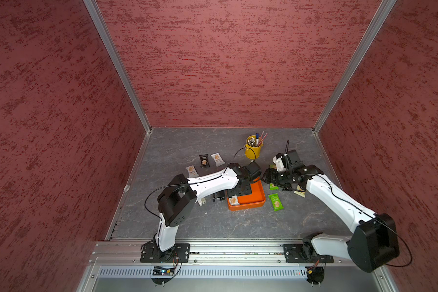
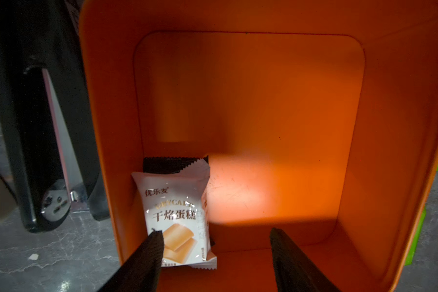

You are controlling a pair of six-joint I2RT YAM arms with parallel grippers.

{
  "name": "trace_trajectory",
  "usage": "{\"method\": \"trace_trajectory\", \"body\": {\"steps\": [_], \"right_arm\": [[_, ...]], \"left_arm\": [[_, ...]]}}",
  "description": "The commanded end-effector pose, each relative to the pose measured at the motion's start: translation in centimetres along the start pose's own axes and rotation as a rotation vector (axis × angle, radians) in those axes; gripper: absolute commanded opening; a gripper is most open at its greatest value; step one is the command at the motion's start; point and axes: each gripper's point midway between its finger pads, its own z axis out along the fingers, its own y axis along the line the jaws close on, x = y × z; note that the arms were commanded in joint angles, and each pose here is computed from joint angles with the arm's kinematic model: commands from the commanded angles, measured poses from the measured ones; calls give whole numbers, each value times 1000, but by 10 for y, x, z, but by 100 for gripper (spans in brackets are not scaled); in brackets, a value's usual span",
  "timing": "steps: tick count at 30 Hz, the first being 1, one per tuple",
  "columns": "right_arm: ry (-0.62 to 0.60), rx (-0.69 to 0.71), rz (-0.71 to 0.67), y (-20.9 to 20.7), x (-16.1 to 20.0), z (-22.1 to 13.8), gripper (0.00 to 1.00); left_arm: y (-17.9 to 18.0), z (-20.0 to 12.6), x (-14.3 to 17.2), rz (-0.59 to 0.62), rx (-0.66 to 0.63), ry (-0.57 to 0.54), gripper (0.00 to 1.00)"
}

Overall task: Take the cookies out of the storage box
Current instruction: Pick up the cookie from the storage box.

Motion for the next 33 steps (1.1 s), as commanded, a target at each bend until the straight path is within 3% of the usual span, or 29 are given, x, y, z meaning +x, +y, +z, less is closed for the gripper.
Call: {"method": "trace_trajectory", "body": {"steps": [1, 12, 21, 27, 33], "right_arm": [[-9, 2, -19, -5, -1, -4, 69], [0, 48, -21, -21, -1, -11, 69], [11, 63, -31, -23, -3, -13, 69], [14, 59, -30, -22, -4, -13, 69], [7, 63, -31, -22, -5, -14, 69]], "left_arm": [[-4, 8, 2, 0, -2, 35, 72], [-3, 27, 15, -10, -18, 85, 73], [-23, 40, 8, -23, 26, 75, 73], [-39, 32, -5, -8, 52, 47, 73], [-22, 16, -10, 16, 13, 39, 74]]}}
